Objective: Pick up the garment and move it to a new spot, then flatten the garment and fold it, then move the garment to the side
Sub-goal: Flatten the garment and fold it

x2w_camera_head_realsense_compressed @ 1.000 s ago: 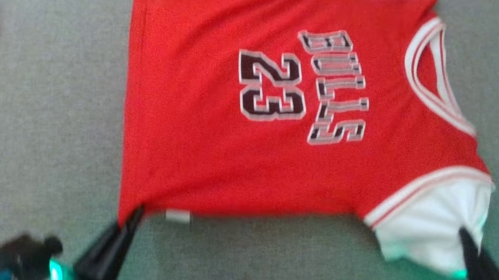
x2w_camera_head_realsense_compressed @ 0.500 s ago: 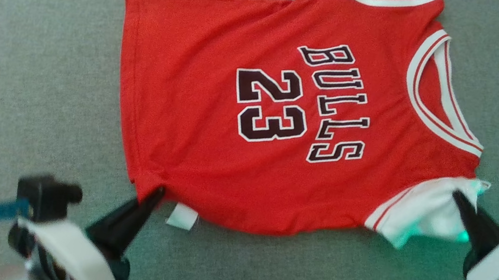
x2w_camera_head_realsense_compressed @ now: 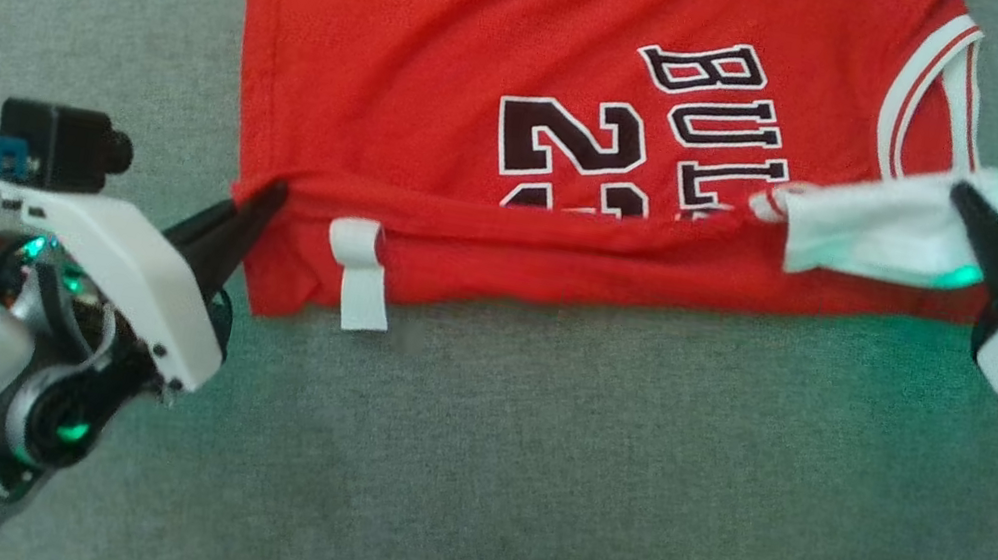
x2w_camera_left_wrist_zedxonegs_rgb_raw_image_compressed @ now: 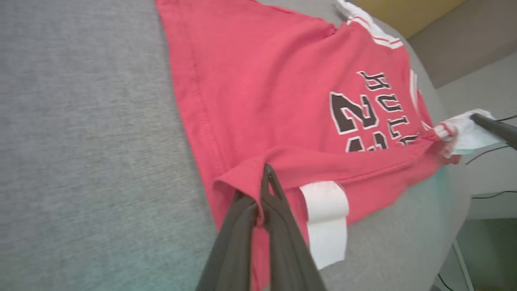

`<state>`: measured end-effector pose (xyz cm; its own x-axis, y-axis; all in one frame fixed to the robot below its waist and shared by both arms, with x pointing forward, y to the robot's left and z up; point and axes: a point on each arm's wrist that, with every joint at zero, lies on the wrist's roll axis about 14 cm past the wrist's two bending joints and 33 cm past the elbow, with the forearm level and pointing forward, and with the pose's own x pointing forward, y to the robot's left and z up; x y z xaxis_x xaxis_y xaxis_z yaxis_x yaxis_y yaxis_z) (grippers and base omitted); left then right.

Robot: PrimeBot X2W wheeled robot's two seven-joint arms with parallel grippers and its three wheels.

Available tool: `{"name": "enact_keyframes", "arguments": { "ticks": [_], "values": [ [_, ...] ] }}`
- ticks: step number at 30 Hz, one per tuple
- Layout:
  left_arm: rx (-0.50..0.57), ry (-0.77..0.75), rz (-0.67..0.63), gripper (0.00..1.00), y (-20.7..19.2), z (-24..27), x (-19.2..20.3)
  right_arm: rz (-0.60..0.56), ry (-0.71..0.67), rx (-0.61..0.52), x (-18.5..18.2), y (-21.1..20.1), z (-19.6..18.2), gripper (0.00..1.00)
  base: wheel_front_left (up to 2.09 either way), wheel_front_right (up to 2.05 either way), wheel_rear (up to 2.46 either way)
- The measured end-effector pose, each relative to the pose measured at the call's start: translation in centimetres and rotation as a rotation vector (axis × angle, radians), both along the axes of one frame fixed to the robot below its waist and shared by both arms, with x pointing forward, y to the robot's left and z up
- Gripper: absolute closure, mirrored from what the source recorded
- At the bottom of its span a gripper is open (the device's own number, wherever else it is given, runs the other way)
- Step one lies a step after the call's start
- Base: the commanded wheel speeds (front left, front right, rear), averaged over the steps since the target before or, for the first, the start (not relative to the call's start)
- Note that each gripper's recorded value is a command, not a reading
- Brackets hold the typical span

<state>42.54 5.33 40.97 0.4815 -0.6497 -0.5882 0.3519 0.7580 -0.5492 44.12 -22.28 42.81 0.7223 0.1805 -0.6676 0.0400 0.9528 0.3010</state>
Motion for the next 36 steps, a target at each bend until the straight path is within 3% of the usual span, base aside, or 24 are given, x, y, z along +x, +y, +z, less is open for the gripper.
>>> {"name": "enact_keyframes", "arguments": {
  "ticks": [1, 2, 3, 10, 17, 36],
  "values": [
    [0.006, 0.007, 0.015, 0.61, 0.2, -0.3, 0.3, -0.001, -0.017, -0.001, 0.5, 0.1, 0.1, 0.00, 0.00, 0.00, 0.00],
    [0.007, 0.011, 0.028, 0.15, 0.3, -0.5, 0.5, -0.001, -0.030, -0.007, 0.9, 0.1, 0.1, 0.00, 0.00, 0.00, 0.00],
    [0.006, 0.010, 0.036, 0.00, 0.3, -0.5, 0.6, -0.001, -0.041, -0.010, 1.1, 0.1, 0.2, 0.00, 0.00, 0.00, 0.00],
    [-0.049, -0.065, 0.108, 0.00, 1.0, 1.4, 0.2, -0.016, -0.151, -0.104, 0.1, -2.2, 2.3, 0.00, 0.00, 0.00, 0.00],
    [-0.044, -0.026, 0.099, 0.00, 1.1, 0.0, -3.6, -0.031, -0.023, -0.242, -4.8, -5.6, -1.0, 0.00, 0.00, 0.00, 0.00],
    [-0.023, -0.003, 0.062, 0.00, -0.1, -2.8, -2.4, 0.054, 0.139, -0.256, -3.7, -4.4, -6.5, 0.00, 0.00, 0.00, 0.00]
  ]
}}
